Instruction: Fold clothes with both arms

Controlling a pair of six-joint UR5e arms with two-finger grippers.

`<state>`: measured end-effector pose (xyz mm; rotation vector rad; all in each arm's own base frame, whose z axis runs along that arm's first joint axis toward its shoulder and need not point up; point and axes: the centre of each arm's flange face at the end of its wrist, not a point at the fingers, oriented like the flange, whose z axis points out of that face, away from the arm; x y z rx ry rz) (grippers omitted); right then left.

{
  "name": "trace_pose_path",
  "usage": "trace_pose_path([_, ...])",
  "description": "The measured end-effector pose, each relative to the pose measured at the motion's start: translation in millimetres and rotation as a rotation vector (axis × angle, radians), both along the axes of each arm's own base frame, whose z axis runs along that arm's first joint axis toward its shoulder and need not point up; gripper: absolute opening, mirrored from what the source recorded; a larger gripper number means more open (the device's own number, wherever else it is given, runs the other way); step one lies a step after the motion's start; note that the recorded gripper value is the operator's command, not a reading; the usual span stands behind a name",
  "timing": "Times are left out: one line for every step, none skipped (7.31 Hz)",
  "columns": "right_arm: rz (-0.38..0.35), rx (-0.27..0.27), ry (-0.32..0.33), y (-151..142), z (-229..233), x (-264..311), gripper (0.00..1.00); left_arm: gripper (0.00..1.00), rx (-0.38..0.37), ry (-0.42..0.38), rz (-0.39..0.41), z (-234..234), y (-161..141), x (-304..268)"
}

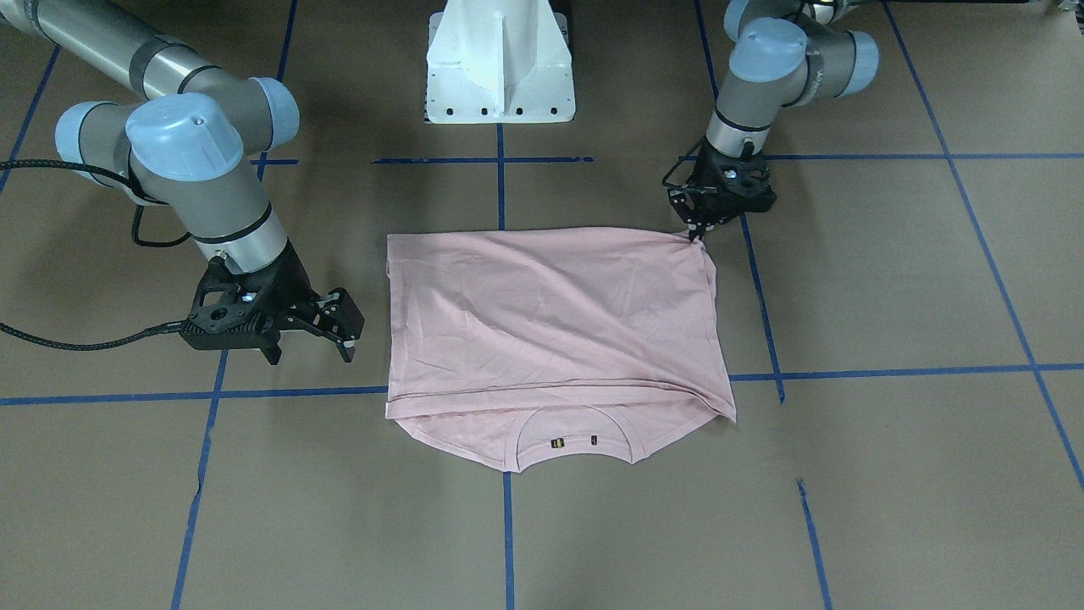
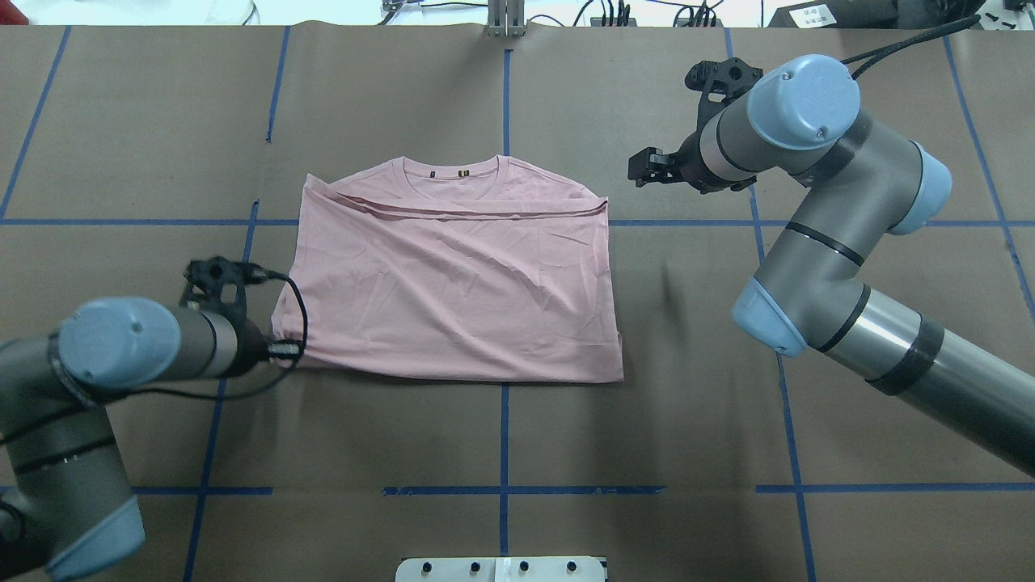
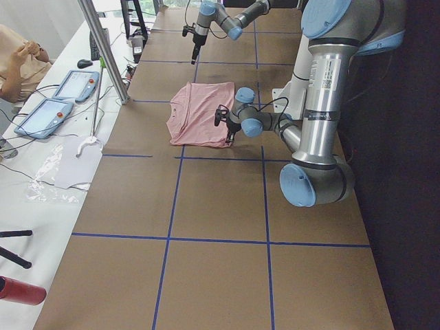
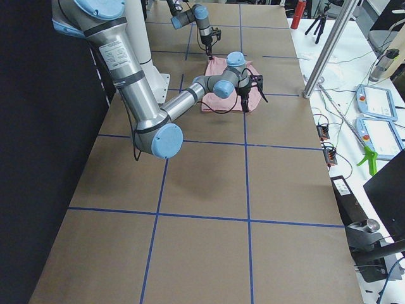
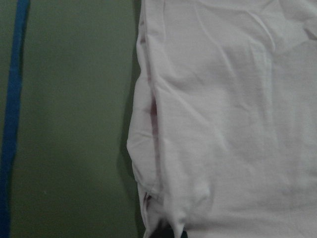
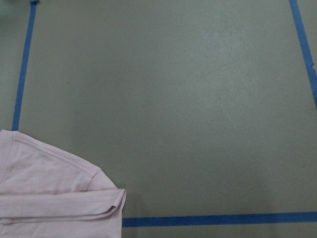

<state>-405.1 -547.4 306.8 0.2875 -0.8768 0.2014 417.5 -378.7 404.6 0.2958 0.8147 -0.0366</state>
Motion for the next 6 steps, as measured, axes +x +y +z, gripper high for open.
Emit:
trace_pose_path([0.001, -0.001, 0.000, 1.2, -0.1, -1.8, 1.00, 0.00, 0.057, -0.046, -0.012, 9.2, -38.1, -20.3])
trace_pose_path([0.004, -0.003, 0.000, 2.4, 0.1, -3.6, 1.00, 0.00, 0.103, -0.091, -0.032, 14.9, -85.6, -33.1])
trace_pose_path([0.010, -0.005, 0.000, 3.3, 0.4, -5.1, 1.00, 0.00, 0.138, -0.133, -0.057, 21.4, -142.1, -39.9])
trace_pose_path([0.015, -0.007, 0.000, 4.0, 0.4, -6.2, 1.00, 0.00, 0.174, -0.166, -0.081, 34.7, -203.5, -45.3])
trace_pose_path([0.021, -0.011, -0.002, 4.8, -0.2, -7.1, 1.00, 0.00, 0.213, -0.192, -0.095, 55.8, -259.0, -50.2])
trace_pose_path([0.027, -0.015, -0.007, 5.9, -1.8, -8.1, 1.00, 0.99, 0.247, -0.214, -0.100, 73.1, -296.3, -61.1])
